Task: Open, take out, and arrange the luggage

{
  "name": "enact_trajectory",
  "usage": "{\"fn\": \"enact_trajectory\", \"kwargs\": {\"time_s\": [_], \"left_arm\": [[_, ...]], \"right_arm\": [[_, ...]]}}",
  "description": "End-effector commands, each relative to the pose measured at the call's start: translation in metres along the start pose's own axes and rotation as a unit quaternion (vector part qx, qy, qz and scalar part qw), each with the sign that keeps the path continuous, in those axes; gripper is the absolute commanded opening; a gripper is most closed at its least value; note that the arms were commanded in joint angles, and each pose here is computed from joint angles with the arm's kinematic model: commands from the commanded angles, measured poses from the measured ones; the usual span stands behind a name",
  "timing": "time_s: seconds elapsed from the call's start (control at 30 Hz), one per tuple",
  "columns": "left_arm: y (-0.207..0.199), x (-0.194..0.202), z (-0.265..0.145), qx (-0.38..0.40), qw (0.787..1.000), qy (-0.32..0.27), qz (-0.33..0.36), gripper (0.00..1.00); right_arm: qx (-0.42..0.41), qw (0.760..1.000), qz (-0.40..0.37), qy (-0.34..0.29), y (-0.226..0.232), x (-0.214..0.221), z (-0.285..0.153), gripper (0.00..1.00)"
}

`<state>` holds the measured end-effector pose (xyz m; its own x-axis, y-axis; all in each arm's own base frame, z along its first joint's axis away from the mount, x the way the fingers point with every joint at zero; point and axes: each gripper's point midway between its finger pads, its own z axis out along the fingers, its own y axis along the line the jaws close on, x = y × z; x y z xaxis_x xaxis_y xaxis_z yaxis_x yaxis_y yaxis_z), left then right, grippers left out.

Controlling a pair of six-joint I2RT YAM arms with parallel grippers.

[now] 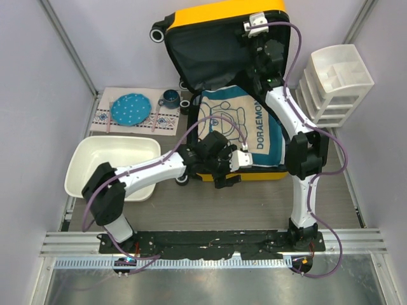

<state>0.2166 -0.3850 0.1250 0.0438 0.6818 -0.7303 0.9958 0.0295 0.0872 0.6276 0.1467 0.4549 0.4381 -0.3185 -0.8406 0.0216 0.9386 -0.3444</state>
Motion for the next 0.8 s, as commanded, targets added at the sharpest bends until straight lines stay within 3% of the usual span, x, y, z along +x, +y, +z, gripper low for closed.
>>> {"fn": "enact_trajectory", "kwargs": {"time_s": [0.0, 0.23, 0.43, 0.57, 0.6, 0.77], "left_arm": [[0.026, -0.044, -0.051, -0.047, 0.995, -0.071, -0.042, 0.84], [0.025, -0.059, -0.085, -0.058, 0.991, -0.112, -0.050, 0.86], [0.034, -0.060, -0.120, -0.086, 0.981, -0.143, -0.096, 0.99], [0.053, -0.055, -0.164, -0.121, 0.964, -0.180, -0.155, 0.99], [0.059, -0.052, -0.173, -0.131, 0.959, -0.186, -0.170, 1.00], [0.100, -0.005, -0.234, -0.197, 0.926, -0.191, -0.260, 1.00]], "right_arm": [[-0.016, 0.999, 0.018, -0.028, -0.015, -0.023, 0.004, 0.82], [-0.022, 0.999, 0.010, -0.027, -0.007, -0.011, 0.007, 0.82], [-0.062, 0.997, 0.008, -0.038, 0.000, -0.025, -0.008, 0.82], [-0.098, 0.994, 0.021, -0.042, 0.003, -0.045, -0.030, 0.82], [-0.101, 0.993, 0.030, -0.052, -0.006, -0.069, -0.040, 0.82], [-0.158, 0.986, 0.055, -0.004, 0.000, -0.075, -0.094, 0.82]]}}
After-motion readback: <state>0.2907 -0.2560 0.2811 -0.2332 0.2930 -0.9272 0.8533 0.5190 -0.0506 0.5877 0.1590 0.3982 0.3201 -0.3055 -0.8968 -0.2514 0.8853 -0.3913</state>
